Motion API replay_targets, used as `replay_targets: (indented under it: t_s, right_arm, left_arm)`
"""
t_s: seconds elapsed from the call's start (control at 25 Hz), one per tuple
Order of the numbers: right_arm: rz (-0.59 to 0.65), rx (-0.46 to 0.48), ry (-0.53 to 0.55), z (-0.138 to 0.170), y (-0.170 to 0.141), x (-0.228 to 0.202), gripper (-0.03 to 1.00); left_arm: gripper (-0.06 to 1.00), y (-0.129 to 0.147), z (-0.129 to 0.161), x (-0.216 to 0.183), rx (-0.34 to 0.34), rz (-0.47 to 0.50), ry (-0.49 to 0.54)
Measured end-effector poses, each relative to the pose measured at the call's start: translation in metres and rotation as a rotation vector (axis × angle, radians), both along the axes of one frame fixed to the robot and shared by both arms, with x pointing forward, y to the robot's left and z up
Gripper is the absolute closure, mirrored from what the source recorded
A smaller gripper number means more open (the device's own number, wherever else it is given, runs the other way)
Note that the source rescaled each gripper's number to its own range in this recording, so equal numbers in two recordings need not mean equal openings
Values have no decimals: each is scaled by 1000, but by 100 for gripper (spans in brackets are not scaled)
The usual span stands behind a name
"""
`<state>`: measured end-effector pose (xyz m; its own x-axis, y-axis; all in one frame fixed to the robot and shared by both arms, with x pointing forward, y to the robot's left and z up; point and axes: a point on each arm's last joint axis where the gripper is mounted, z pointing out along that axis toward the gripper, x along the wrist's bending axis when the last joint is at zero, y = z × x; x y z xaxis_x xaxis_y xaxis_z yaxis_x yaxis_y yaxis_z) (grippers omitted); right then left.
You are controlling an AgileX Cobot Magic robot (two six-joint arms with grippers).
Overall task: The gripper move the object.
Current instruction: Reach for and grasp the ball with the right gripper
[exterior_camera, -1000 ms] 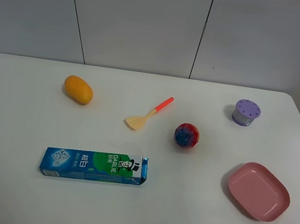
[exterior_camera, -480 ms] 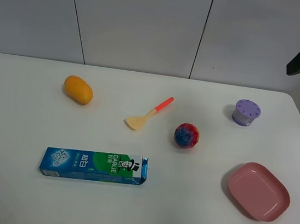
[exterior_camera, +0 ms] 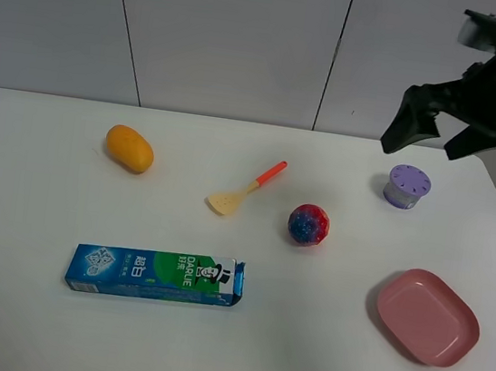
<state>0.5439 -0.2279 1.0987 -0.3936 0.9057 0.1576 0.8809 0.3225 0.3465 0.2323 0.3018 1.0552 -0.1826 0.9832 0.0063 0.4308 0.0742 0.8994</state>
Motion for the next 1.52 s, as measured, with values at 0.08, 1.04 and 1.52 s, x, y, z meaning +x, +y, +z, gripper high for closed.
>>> replay_targets:
  t_s: [0.08,1.04,1.52]
  right_arm:
    - [79,-43,-11,-11,25,4,-3]
    - [377,-335,81,-154,115,37,-2]
    - [395,-370,114,-200,118,47,2]
  left_arm:
    - [-6,0,0,0,0,0,0]
    - [-6,0,0,0,0,0,0]
    - [-6,0,0,0,0,0,0]
